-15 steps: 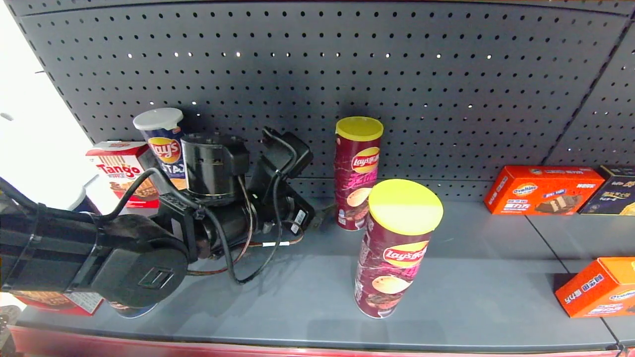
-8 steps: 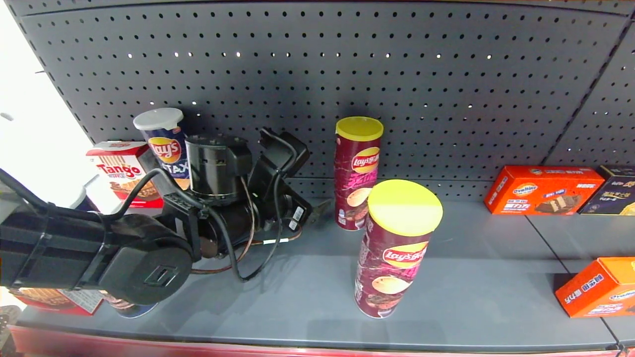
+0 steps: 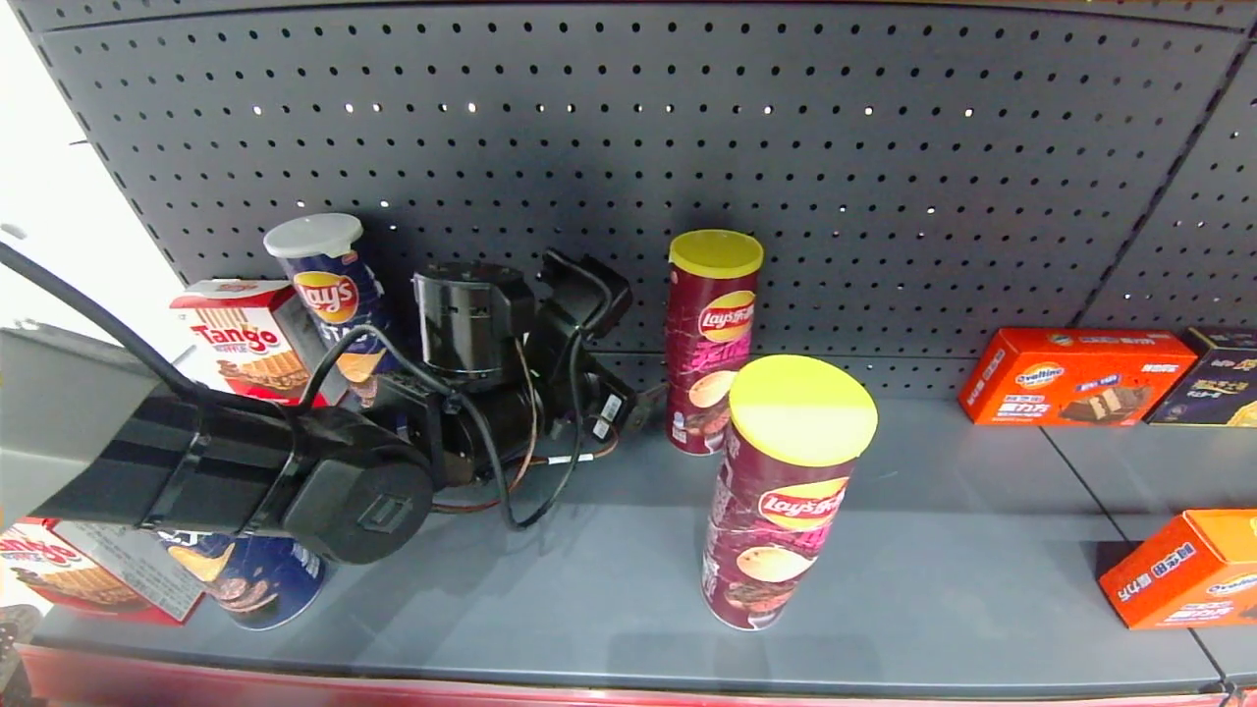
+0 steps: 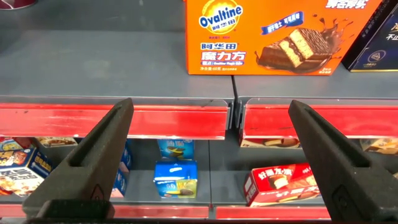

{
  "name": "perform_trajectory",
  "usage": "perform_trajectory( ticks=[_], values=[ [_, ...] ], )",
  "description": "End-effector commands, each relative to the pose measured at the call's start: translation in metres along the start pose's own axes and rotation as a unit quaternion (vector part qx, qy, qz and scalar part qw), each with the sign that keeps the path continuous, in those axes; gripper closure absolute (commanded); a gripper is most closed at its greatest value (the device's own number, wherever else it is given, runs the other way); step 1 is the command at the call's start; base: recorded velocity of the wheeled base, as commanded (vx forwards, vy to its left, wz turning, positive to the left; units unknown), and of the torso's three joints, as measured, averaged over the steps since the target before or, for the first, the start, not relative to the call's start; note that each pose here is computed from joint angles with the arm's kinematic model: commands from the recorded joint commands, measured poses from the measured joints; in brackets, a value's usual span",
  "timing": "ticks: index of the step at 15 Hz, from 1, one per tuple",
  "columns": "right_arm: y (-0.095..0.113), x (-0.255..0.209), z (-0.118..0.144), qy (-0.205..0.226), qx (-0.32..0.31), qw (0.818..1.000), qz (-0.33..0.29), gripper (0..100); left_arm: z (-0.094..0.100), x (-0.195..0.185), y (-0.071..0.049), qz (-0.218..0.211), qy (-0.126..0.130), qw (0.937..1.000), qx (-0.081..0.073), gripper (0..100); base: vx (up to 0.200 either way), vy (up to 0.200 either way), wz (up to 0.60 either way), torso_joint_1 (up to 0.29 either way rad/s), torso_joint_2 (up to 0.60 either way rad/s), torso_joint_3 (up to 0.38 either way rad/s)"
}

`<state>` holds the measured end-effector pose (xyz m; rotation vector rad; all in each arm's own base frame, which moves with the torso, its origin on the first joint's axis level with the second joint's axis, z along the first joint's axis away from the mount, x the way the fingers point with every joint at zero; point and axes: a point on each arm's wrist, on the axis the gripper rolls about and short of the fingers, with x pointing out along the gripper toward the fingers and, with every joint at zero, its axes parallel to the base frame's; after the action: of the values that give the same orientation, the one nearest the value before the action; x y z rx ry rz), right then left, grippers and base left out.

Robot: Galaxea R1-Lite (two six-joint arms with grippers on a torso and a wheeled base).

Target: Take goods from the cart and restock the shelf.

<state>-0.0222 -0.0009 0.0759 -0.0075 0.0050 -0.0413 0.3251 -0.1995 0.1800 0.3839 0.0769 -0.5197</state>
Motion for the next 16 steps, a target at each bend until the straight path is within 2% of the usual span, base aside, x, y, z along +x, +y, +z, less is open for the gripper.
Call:
perform_trajectory(
  ticks=[1,5,8,9,12,14,15,16],
  values=[
    [0.000,0.000,0.000,0.001,0.000,1.000,0.000,0,-0.004,0.005,-0.001,-0.001,0.005,1.0000,0.000,0,0.000,0.000,0.00,0.000,0.00,0.000],
    [0.000,0.000,0.000,0.001,0.000,1.000,0.000,0,-0.003,0.011,-0.001,0.001,0.001,1.0000,0.001,0,0.000,0.000,0.00,0.000,0.00,0.000],
    [0.000,0.000,0.000,0.001,0.000,1.000,0.001,0,0.001,-0.004,-0.005,0.002,-0.004,1.0000,0.001,0,0.000,0.000,0.00,0.000,0.00,0.000],
    [0.000,0.000,0.000,0.001,0.000,1.000,0.001,0,0.006,-0.019,-0.006,-0.002,-0.009,0.9999,-0.005,0,0.000,0.000,0.00,0.000,0.00,0.000],
    [0.000,0.000,0.000,0.001,0.000,1.000,0.000,0,0.014,-0.062,-0.005,-0.004,-0.031,0.9987,-0.040,0,0.000,0.000,0.00,0.000,0.00,0.000],
    [0.000,0.000,0.000,0.001,0.000,1.000,0.001,0,0.016,-0.084,-0.007,-0.006,-0.049,0.9974,-0.052,0,0.000,0.000,0.00,0.000,0.00,0.000],
    [0.000,0.000,0.000,0.001,0.000,1.000,0.000,0,0.021,-0.104,-0.017,-0.025,-0.067,0.9954,-0.064,0,0.000,0.000,0.00,0.000,0.00,0.000],
    [0.000,0.000,0.000,0.001,0.000,1.000,0.000,0,0.023,-0.116,-0.022,-0.037,-0.077,0.9939,-0.069,0,0.000,0.000,0.00,0.000,0.00,0.000]
  ],
)
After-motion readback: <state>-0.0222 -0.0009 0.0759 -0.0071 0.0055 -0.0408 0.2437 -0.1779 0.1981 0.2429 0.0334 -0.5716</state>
